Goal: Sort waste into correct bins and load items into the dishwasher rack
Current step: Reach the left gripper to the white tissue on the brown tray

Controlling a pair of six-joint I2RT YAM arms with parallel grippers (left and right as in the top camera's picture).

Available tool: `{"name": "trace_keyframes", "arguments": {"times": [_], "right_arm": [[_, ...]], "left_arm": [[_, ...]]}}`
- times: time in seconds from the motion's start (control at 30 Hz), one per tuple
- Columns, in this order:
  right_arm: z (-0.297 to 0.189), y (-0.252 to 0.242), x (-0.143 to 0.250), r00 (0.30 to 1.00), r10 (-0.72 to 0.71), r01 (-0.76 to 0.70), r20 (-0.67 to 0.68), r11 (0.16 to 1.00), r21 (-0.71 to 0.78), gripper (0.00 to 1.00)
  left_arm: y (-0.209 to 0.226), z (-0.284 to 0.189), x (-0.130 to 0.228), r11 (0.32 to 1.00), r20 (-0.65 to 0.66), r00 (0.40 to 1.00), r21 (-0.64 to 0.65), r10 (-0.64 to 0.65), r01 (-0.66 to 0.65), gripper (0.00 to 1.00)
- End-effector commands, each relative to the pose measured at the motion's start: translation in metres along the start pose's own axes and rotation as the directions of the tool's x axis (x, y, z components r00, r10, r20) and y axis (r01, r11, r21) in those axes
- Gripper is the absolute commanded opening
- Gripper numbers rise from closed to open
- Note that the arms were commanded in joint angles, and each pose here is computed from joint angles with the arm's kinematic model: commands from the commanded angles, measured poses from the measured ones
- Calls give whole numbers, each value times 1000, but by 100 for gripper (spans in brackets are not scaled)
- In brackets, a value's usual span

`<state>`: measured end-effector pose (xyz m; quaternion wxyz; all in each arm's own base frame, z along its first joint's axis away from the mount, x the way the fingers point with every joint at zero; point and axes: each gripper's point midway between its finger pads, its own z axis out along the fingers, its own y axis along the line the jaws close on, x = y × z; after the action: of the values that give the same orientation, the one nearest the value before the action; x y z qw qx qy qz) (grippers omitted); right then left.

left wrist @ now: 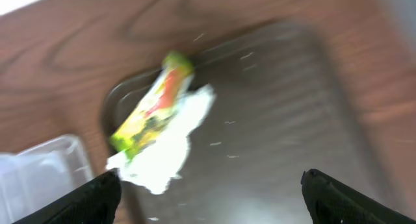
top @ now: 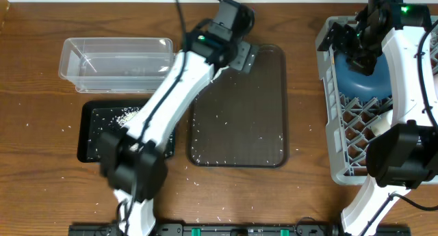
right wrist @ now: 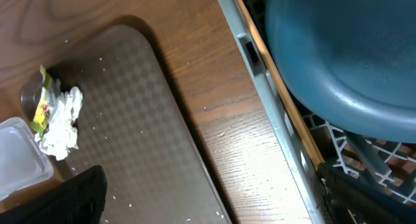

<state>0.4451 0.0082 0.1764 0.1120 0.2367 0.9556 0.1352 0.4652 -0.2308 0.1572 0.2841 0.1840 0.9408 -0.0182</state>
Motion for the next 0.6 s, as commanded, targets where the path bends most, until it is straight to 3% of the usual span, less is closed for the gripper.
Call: {"name": "trace_keyframes", "arguments": {"times": [0.0, 0.2, 0.4, 0.57], "right_arm": [[-20, 8, -3, 999, -5, 6, 48, 1000, -23, 99], [-20, 8, -3, 999, -5, 7, 48, 1000, -23, 99], [-20, 8, -3, 999, -5, 7, 48, 1000, -23, 99], [-20, 8, -3, 999, -5, 7, 48, 1000, -23, 99]], "left_arm": [[29, 27, 12, 983, -55, 998, -181, 26, -36, 92], [26, 64, 35, 982, -134, 991, -183, 28, -52, 91], [21, 76, 47, 986, -171, 985, -165, -2, -26, 73], [13, 82, 50, 992, -169, 986, -122, -13, -8, 71]]}}
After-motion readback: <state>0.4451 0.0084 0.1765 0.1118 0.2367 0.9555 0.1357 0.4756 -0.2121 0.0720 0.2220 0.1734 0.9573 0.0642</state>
